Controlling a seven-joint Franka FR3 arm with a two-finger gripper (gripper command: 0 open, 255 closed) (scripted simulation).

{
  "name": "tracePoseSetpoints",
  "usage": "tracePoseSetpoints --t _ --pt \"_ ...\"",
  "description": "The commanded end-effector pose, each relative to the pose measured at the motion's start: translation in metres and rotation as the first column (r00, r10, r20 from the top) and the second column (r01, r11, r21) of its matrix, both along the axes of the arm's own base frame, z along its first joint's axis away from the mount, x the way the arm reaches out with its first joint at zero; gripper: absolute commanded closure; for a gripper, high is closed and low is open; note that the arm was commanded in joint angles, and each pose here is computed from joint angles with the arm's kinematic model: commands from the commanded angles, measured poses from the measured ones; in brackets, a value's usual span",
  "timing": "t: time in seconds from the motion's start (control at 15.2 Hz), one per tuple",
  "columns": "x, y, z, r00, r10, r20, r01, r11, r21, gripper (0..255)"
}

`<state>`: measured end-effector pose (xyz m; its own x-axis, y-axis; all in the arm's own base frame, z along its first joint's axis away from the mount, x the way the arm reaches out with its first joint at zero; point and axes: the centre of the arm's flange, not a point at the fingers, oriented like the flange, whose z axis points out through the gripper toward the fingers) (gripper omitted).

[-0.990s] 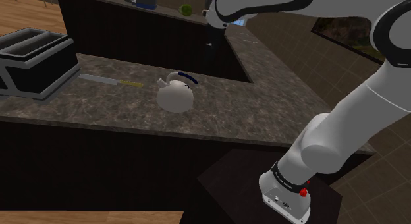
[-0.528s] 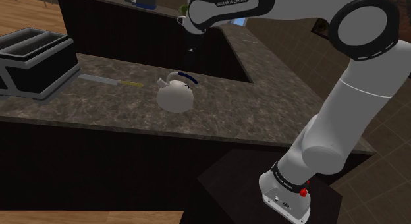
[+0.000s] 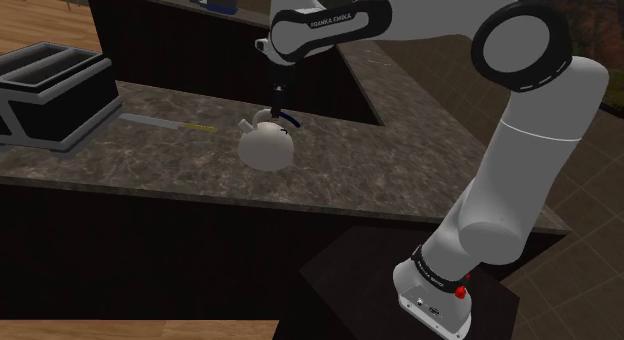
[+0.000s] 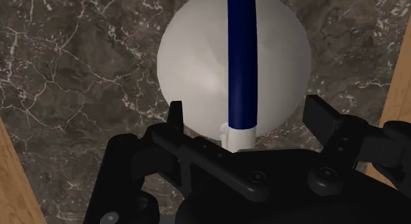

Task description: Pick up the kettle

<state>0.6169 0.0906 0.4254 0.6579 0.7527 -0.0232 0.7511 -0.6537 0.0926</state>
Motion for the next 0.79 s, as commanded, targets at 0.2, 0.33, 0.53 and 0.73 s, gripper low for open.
tracePoseSetpoints --t 0.2,0.33,0.53,0.73 --pt "0.0001 0.0005 -0.0144 1.000 0.000 0.000 0.000 1.000 0.000 255" --pt "0.0002 0.0008 -0.0142 1.000 0.000 0.000 0.000 1.000 0.000 255" --pt "0.0002 0.0010 -0.0140 1.000 0.000 0.000 0.000 1.000 0.000 255" --pt "0.0003 0.0010 -0.0140 1.000 0.000 0.000 0.000 1.000 0.000 255"
